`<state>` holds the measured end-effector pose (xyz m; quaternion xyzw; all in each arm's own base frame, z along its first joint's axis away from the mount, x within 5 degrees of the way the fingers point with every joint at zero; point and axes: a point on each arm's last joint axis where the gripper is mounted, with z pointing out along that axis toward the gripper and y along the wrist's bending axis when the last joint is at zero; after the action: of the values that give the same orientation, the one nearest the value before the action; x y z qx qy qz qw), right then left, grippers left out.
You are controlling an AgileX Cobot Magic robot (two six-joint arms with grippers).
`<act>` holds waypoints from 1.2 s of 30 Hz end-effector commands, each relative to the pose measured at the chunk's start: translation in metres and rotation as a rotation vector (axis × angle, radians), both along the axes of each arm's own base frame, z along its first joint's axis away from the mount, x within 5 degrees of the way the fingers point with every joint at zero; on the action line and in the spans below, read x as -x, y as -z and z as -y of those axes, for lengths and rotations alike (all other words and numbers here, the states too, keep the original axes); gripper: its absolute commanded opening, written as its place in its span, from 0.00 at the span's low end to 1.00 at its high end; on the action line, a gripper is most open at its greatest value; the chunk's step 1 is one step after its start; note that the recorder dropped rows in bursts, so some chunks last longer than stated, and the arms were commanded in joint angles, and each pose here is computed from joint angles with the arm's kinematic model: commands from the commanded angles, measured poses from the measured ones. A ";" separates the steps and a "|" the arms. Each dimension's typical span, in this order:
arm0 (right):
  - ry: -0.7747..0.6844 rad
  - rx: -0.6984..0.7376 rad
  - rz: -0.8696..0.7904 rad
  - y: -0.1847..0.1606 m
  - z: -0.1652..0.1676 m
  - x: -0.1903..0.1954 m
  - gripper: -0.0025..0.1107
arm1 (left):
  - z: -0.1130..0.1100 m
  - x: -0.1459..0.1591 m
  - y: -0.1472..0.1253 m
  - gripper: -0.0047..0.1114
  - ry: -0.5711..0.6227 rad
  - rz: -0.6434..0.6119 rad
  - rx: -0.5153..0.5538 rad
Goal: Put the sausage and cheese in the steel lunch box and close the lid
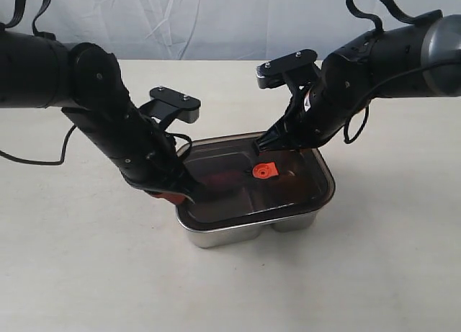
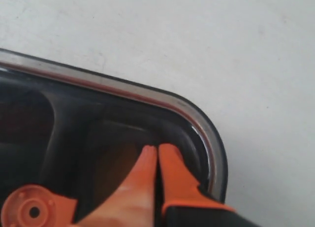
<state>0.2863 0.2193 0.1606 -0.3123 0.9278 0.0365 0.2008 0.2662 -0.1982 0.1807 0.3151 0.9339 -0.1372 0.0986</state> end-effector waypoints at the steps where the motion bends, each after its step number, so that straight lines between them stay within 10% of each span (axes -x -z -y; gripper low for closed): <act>1: 0.029 0.060 -0.125 0.027 0.004 0.011 0.02 | -0.005 0.002 -0.005 0.04 0.020 0.027 -0.024; 21: 0.253 -0.037 0.108 -0.064 0.062 -0.005 0.02 | -0.029 0.006 -0.071 0.04 -0.082 0.313 -0.043; 36: 0.258 -0.014 0.020 -0.026 0.067 -0.005 0.02 | -0.028 0.005 -0.071 0.04 -0.083 0.319 -0.038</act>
<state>0.2883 0.1526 0.1919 -0.1849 0.9594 0.0129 0.2128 0.2618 -0.1709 0.2496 0.2984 0.9218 -0.0629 0.2395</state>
